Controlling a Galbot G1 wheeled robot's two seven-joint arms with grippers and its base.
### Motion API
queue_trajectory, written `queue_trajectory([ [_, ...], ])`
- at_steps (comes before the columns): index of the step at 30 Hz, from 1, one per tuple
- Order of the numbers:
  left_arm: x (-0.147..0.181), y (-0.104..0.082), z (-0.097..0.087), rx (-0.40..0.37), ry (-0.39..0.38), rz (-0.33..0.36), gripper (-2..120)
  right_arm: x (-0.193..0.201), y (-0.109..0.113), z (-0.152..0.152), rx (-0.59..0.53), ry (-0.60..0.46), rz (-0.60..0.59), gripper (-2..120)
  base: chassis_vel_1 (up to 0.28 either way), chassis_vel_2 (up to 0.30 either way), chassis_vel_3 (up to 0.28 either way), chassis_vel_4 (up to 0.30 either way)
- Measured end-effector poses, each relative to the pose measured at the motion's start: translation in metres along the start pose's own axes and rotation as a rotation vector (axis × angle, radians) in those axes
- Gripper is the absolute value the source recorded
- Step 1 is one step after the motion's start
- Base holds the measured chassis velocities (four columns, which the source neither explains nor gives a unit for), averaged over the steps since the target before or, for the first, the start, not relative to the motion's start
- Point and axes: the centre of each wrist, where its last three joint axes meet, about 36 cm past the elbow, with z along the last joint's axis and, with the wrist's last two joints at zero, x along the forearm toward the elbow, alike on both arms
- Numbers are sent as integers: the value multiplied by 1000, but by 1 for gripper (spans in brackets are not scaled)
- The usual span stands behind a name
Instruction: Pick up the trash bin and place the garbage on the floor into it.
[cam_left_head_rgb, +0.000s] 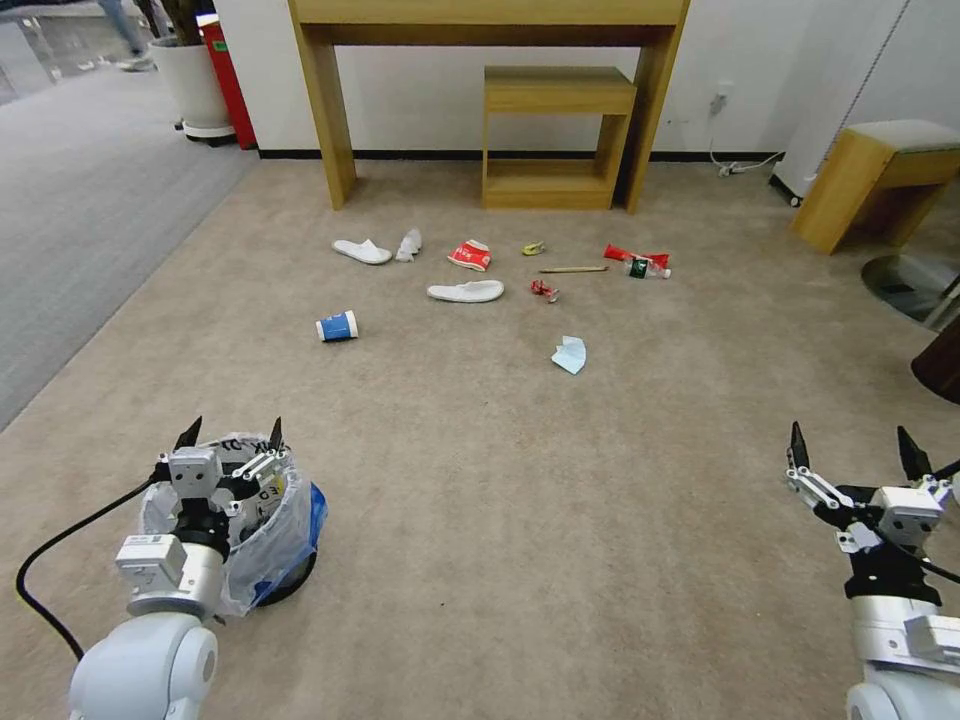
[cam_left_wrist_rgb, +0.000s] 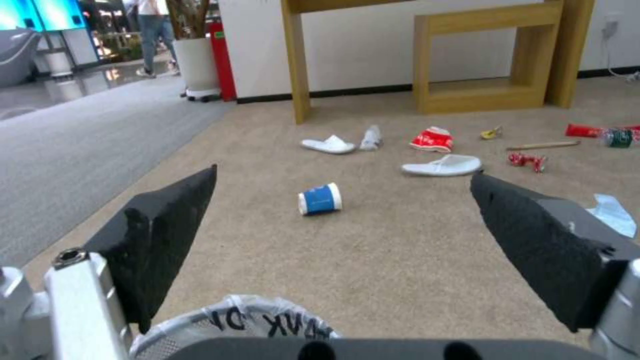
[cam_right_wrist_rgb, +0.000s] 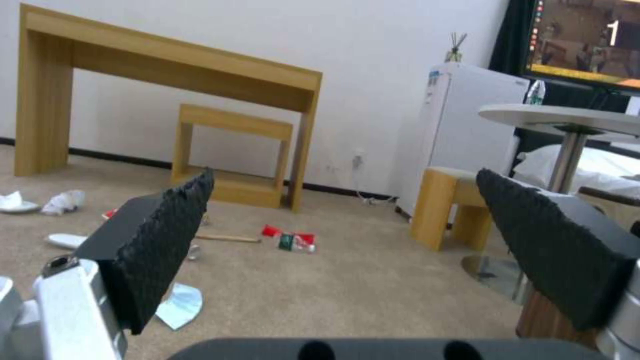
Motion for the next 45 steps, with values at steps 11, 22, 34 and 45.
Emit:
queue_trajectory([
  [11,1,0,-1,-4,-7,5,100,0,0,3,6,-10,-14,100,0,0,0,0],
  [22,1,-4,0,-1,-9,9,100,0,-4,6,23,-19,-16,100,0,0,0,0],
  [34,2,-4,0,-6,-11,11,100,0,-4,8,26,-24,-24,100,0,0,0,0],
  [45,2,-5,0,-5,-12,12,100,0,-4,8,25,-30,-23,100,13,9,-12,-10],
])
